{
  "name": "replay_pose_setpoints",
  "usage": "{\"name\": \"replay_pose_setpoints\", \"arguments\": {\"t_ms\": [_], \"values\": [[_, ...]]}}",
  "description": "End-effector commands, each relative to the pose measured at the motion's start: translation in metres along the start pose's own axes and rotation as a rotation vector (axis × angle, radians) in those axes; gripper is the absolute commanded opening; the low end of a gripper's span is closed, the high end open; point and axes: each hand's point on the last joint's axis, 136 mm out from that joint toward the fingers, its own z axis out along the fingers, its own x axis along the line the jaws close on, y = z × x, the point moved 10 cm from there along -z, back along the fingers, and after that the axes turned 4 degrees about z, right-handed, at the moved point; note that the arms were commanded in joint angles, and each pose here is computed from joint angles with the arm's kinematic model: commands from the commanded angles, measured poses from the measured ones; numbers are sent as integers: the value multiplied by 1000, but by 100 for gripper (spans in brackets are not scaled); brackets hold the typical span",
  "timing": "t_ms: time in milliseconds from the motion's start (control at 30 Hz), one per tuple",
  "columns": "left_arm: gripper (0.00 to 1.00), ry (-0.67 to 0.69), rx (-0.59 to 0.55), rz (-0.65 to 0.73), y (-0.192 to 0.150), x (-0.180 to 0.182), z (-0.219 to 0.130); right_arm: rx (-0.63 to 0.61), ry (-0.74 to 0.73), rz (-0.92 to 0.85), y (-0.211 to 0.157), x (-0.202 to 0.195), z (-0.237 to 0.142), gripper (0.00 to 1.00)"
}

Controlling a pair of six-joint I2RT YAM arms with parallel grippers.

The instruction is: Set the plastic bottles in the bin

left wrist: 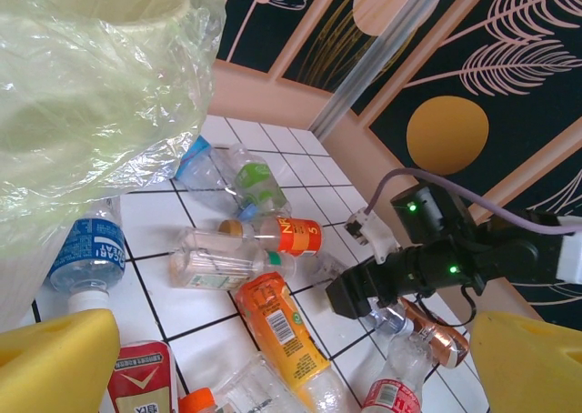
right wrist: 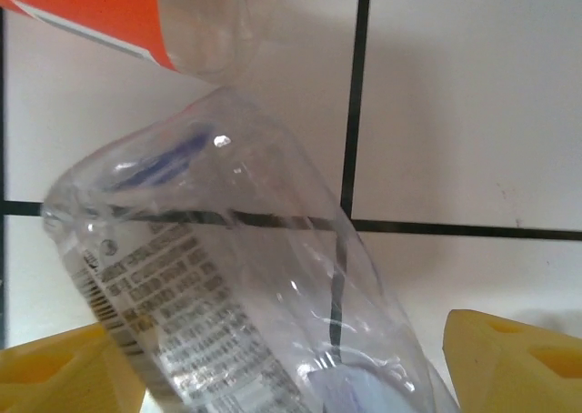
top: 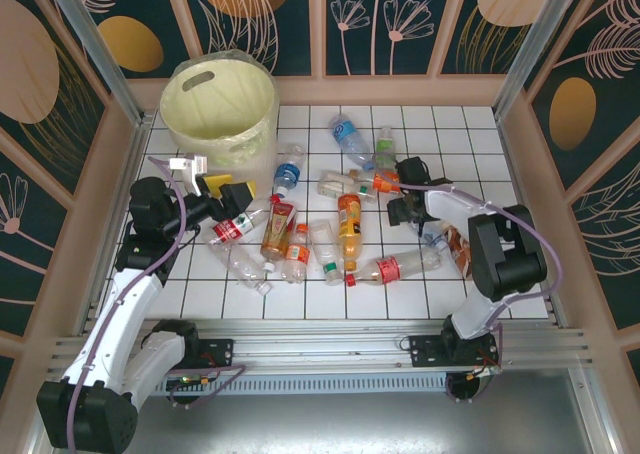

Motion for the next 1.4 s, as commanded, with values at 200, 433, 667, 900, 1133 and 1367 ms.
{"name": "replay_pose_setpoints", "arguments": {"t_ms": [200, 433, 667, 900, 1133, 1367], "values": [[99, 4, -5, 23, 2, -1, 0, -57, -92, -57, 21, 0, 9, 77], [99, 16, 6, 21, 1, 4, 5, -119, -116, -40, 25, -2, 5, 66], [99, 46, 11, 14, 5, 7, 8, -170, -118, -29, 30, -2, 2, 61], [99, 71, -1, 2, 7, 8, 7, -227, -118, -3, 32, -6, -12, 60], [99, 90, -22, 7, 14, 6, 6, -273, -90, 13, 36, -7, -26, 55], [99, 87, -22, -5, 18, 5, 8, -310, -68, 31, 39, -9, -37, 54]]}}
